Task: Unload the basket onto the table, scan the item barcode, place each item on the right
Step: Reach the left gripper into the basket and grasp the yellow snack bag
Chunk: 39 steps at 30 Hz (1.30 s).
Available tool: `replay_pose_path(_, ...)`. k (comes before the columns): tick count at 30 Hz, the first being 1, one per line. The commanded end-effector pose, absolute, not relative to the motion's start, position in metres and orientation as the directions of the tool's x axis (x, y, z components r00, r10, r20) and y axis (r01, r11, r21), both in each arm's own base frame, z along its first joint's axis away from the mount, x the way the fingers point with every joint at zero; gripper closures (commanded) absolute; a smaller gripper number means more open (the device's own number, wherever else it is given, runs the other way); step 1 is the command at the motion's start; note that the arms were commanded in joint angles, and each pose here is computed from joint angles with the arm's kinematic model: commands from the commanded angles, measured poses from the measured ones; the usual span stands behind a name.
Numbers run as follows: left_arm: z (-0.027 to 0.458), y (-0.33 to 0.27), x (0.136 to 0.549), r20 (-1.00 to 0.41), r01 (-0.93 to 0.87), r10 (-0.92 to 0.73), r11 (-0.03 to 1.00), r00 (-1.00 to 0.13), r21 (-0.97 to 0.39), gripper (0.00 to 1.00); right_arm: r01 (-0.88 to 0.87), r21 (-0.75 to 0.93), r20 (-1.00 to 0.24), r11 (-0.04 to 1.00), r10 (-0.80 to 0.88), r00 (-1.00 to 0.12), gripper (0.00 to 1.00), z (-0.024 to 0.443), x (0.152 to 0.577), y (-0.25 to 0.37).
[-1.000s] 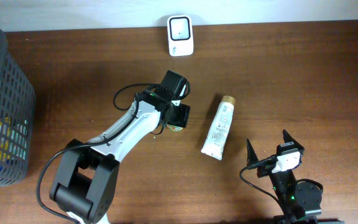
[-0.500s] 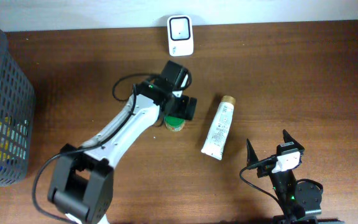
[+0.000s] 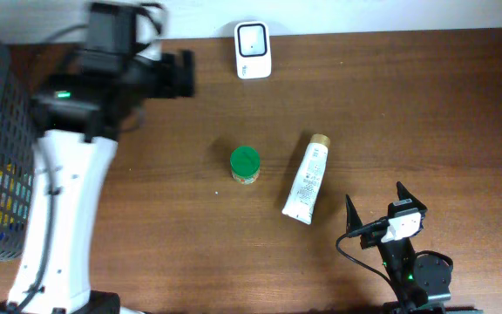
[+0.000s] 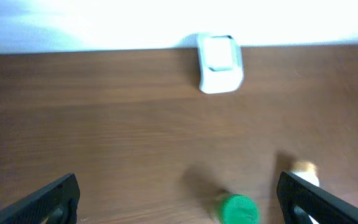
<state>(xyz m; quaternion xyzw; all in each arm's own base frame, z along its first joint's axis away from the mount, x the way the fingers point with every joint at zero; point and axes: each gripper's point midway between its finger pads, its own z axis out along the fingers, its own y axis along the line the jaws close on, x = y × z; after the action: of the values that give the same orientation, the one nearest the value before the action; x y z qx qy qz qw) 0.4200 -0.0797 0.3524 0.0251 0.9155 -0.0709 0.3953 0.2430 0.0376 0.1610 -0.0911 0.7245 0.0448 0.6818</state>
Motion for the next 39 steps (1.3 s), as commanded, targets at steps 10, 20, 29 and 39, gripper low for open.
replay_pose_path(10,0.404,0.18,0.362,-0.783,-0.535,-0.444,0.827,-0.435,-0.172,0.0,-0.193,-0.063,-0.996,0.979,-0.074,-0.052,0.02,0.159,0.243,0.037)
replay_pose_path(20,0.357,0.3,0.286,-0.689,-0.824,-0.678,0.526,-0.256,-0.212,0.06,-0.193,-0.063,-0.996,0.979,-0.074,-0.051,0.02,0.159,0.243,0.037)
replay_pose_path(29,0.246,0.339,0.27,-0.512,-0.911,-0.789,0.411,-0.34,-0.028,0.07,-0.193,-0.063,-0.996,0.979,-0.074,-0.051,0.02,0.159,0.243,0.037)
replay_pose_path(39,0.194,0.362,0.276,-0.444,-0.92,-0.816,0.387,-0.37,0.057,0.11,-0.193,-0.063,-0.996,0.979,-0.074,-0.051,0.02,0.159,0.243,0.037)
